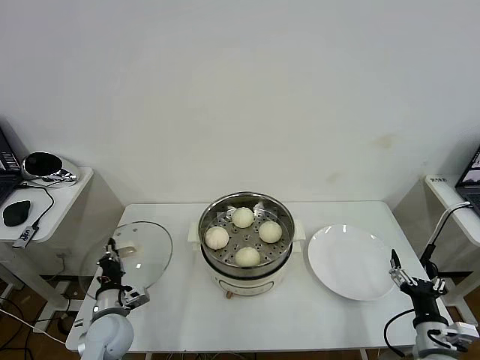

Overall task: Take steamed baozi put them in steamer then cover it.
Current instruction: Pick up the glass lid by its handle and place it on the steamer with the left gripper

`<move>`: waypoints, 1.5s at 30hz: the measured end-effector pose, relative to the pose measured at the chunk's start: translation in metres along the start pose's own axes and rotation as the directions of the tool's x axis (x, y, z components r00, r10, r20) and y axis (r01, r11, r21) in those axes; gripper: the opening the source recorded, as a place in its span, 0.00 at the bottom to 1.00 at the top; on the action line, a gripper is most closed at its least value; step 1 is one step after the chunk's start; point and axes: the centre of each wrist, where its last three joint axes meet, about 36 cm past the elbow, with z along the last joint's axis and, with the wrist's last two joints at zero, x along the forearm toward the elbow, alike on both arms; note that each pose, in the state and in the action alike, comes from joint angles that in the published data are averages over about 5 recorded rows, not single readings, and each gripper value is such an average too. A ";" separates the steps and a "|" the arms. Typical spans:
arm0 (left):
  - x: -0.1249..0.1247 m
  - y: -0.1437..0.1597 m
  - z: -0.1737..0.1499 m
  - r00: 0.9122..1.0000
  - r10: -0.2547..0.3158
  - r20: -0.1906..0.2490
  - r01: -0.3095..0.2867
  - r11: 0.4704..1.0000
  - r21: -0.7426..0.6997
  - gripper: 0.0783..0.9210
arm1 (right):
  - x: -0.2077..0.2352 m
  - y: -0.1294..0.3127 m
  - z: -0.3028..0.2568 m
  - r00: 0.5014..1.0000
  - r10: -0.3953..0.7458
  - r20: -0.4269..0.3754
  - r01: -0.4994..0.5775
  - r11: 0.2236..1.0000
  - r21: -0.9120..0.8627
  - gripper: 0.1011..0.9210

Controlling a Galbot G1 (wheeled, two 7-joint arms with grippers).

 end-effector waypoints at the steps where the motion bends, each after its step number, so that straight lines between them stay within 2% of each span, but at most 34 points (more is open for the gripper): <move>1: 0.002 0.007 -0.002 1.000 -0.012 -0.012 0.012 1.000 -0.005 0.08 | 0.000 0.000 0.001 1.000 -0.001 -0.002 0.001 1.000 -0.001 0.88; 9: 0.015 0.057 -0.028 0.993 -0.077 -0.084 0.076 0.997 -0.023 0.08 | 0.002 0.004 0.007 1.000 -0.007 -0.019 0.007 1.000 -0.006 0.88; 14: 0.023 0.078 -0.052 0.990 -0.100 -0.096 0.098 0.995 -0.020 0.08 | 0.006 0.008 0.010 0.999 -0.014 -0.031 0.014 1.000 -0.001 0.88; 18: 0.030 0.090 -0.076 0.990 -0.109 -0.089 0.109 0.994 -0.006 0.08 | 0.009 0.011 0.011 0.999 -0.012 -0.034 0.012 1.000 0.008 0.88; 29: 0.039 0.104 -0.148 0.994 -0.106 -0.014 0.106 0.993 0.044 0.08 | 0.020 0.015 0.017 0.999 0.017 -0.040 -0.016 1.000 0.021 0.88; 36: 0.049 0.111 -0.195 0.991 -0.119 0.055 0.114 0.991 0.076 0.08 | 0.024 0.017 0.019 0.999 0.039 -0.035 -0.038 0.999 0.019 0.88; 45: 0.070 0.106 -0.247 0.985 -0.078 0.155 0.061 0.992 0.108 0.08 | 0.026 0.021 0.022 0.998 0.043 -0.041 -0.042 0.999 0.020 0.88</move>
